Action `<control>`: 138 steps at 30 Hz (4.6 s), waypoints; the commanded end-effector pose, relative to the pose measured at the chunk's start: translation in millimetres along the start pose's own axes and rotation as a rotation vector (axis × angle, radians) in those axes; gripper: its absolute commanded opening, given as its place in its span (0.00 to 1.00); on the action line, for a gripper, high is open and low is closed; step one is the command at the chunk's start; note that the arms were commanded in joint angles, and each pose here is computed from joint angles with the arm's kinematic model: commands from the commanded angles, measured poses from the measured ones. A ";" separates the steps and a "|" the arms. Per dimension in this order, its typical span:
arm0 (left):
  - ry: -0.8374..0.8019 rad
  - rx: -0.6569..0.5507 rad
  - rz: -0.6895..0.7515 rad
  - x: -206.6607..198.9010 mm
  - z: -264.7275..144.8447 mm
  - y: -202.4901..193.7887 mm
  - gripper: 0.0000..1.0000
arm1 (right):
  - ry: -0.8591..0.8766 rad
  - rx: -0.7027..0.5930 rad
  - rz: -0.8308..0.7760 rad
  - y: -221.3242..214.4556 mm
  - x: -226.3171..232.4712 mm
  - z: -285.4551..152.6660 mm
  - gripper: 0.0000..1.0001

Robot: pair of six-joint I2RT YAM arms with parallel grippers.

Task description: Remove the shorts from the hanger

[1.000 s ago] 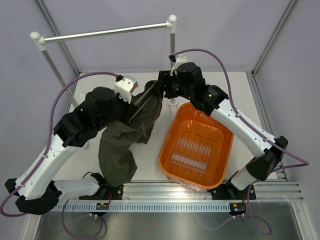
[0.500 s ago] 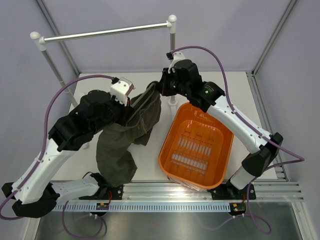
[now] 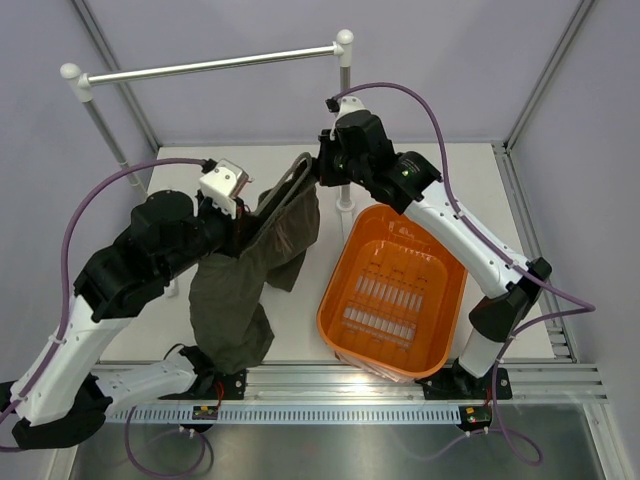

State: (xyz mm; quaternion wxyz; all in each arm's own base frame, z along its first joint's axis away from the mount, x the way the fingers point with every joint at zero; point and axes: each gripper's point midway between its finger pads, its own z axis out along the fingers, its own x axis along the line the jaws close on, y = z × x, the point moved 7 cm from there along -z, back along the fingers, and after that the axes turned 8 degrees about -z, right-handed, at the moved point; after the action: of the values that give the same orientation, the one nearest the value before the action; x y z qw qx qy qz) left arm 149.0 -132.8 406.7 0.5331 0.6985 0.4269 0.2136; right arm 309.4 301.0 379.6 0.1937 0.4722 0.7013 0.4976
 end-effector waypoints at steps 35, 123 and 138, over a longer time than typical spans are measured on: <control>0.484 -0.744 -0.282 36.9 13.1 114.5 0.00 | 0.475 -0.112 -0.312 -44.3 164.8 -163.5 0.00; 0.233 -0.516 -0.202 35.5 -33.4 29.3 0.00 | -0.381 -0.893 -0.302 169.2 -0.5 -308.3 0.00; 0.217 -0.472 -0.187 33.1 -25.1 23.0 0.00 | -0.400 -0.725 -0.119 96.2 -39.4 -282.8 0.00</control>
State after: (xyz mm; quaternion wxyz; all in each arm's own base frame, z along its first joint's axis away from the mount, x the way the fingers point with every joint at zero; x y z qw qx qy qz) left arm 154.2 -87.1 428.9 0.6381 0.4875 0.4887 0.3411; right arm 172.4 144.6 594.5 0.5507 0.3606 0.4890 0.5723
